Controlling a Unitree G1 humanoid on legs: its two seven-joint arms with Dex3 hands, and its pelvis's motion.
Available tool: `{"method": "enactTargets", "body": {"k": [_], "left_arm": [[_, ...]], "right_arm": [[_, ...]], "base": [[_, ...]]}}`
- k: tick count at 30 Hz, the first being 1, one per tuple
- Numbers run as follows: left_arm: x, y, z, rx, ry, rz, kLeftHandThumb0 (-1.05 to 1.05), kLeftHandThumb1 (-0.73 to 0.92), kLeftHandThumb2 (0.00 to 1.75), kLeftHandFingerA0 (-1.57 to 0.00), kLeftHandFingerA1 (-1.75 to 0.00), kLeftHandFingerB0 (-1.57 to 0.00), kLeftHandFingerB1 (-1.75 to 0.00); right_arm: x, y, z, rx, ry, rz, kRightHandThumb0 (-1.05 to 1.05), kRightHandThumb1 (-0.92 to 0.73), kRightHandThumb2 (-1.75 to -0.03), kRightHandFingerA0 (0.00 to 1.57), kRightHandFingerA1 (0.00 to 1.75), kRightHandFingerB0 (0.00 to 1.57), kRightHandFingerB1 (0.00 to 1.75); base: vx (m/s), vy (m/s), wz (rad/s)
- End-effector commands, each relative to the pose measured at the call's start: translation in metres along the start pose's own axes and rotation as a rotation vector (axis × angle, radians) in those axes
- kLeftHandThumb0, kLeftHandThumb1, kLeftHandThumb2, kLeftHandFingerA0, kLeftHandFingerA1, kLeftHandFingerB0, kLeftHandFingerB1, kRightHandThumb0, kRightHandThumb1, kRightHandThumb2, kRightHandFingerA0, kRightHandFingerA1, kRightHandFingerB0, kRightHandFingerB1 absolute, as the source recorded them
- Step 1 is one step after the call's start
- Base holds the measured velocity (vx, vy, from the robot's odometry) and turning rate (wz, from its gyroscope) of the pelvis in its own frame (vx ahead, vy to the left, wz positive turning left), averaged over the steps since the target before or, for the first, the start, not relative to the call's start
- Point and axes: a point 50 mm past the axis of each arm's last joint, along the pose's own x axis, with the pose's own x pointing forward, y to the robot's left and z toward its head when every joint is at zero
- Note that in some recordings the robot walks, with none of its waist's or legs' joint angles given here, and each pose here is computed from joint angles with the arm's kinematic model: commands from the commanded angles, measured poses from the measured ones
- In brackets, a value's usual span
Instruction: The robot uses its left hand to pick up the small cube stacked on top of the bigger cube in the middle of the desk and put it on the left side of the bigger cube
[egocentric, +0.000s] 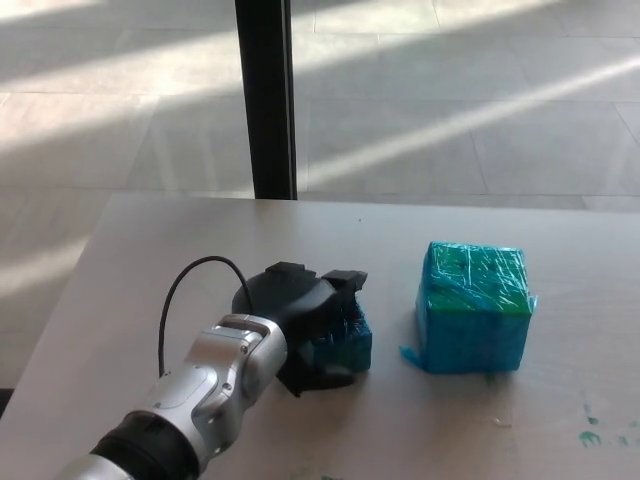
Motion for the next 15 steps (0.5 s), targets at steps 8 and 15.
{"method": "enactTargets", "body": {"k": [8,15], "left_arm": [[-0.005,0.001,-0.012,0.001,0.097,-0.059,-1.04,0.60,1.11,0.00,-0.20,0.00,0.00],[-0.019,0.017,-0.026,-0.050,0.097,0.068,-1.05,0.67,1.14,0.00,-0.20,0.00,-0.02]], "right_arm": [[-0.005,-0.005,-0.018,0.011,0.056,-0.022,-0.41,-0.72,-0.62,0.66,0.59,0.59,0.39],[-0.017,-0.007,-0.043,0.035,0.019,-0.145,-0.44,-0.68,-0.61,0.72,0.60,0.59,0.43]], "base": [[0.00,0.000,0.00],[0.00,0.000,0.00]]}}
